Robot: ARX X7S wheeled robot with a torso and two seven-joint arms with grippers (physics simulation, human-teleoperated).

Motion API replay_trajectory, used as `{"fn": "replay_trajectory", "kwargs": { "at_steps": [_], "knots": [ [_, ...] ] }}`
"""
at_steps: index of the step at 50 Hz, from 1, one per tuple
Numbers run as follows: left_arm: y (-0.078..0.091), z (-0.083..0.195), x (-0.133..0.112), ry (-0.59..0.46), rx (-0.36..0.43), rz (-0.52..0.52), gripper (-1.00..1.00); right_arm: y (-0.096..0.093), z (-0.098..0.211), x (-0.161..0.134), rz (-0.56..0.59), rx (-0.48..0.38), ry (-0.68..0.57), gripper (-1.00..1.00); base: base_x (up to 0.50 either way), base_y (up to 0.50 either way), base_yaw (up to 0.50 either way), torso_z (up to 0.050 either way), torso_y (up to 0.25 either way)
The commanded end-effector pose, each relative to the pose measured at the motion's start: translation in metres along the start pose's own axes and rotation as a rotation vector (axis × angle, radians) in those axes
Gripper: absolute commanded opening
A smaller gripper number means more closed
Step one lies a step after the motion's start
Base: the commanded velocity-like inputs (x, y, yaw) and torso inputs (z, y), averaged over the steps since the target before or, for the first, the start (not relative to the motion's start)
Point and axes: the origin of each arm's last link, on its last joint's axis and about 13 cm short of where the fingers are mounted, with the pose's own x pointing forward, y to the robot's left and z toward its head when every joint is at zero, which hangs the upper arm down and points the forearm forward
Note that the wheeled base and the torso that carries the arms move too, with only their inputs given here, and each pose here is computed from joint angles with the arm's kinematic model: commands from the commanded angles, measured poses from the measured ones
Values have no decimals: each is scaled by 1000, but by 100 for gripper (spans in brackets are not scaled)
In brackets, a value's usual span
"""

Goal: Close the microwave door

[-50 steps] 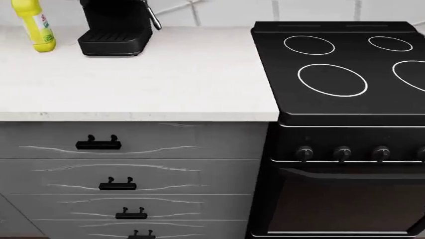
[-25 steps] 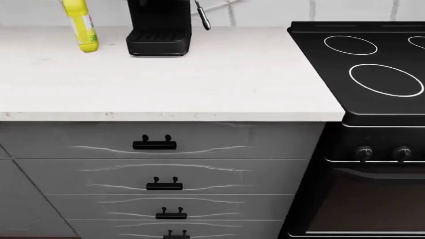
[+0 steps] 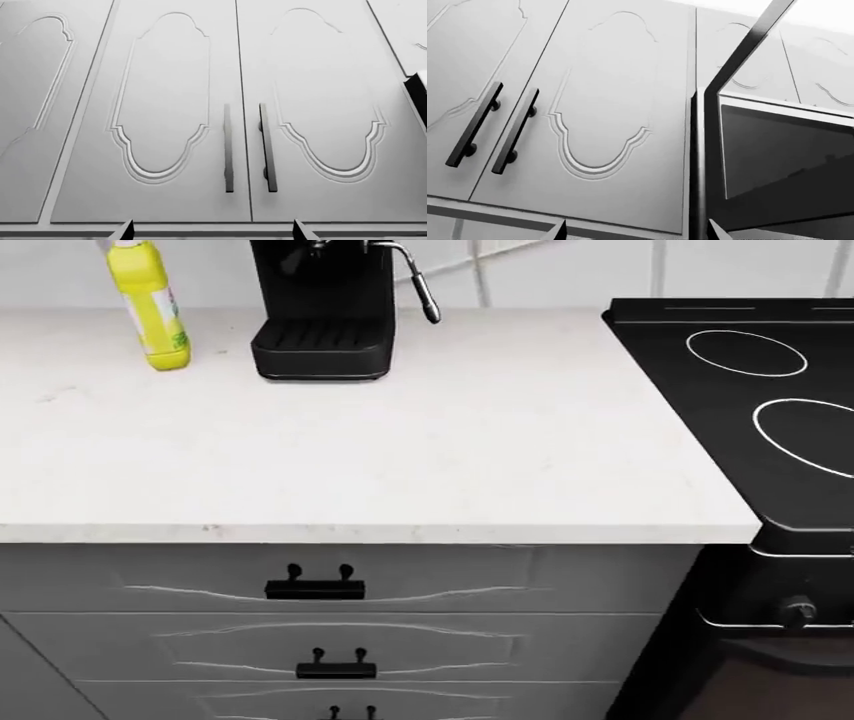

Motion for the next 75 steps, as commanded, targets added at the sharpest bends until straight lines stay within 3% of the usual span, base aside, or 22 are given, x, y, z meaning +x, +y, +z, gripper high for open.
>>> {"fn": "replay_trajectory", "kwargs": {
  "at_steps": [1, 29, 54, 75],
  "knots": [
    [-1, 0, 0, -1, -1, -3, 100, 0, 0, 0, 0, 6, 6, 100, 493, -233, 0, 0, 0],
    [-1, 0, -1, 0, -3, -4, 100, 1, -1, 0, 0, -3, 10, 100, 86, -95, 0, 0, 1],
    [-1, 2, -1, -6, -3, -5, 100, 1, -1, -1, 14, -1, 13, 100, 415, -120, 0, 0, 0],
    [-1, 1, -1, -3, -4, -6, 100, 2, 2, 0, 9, -15, 16, 100, 0, 0, 0, 0, 0]
  ]
}}
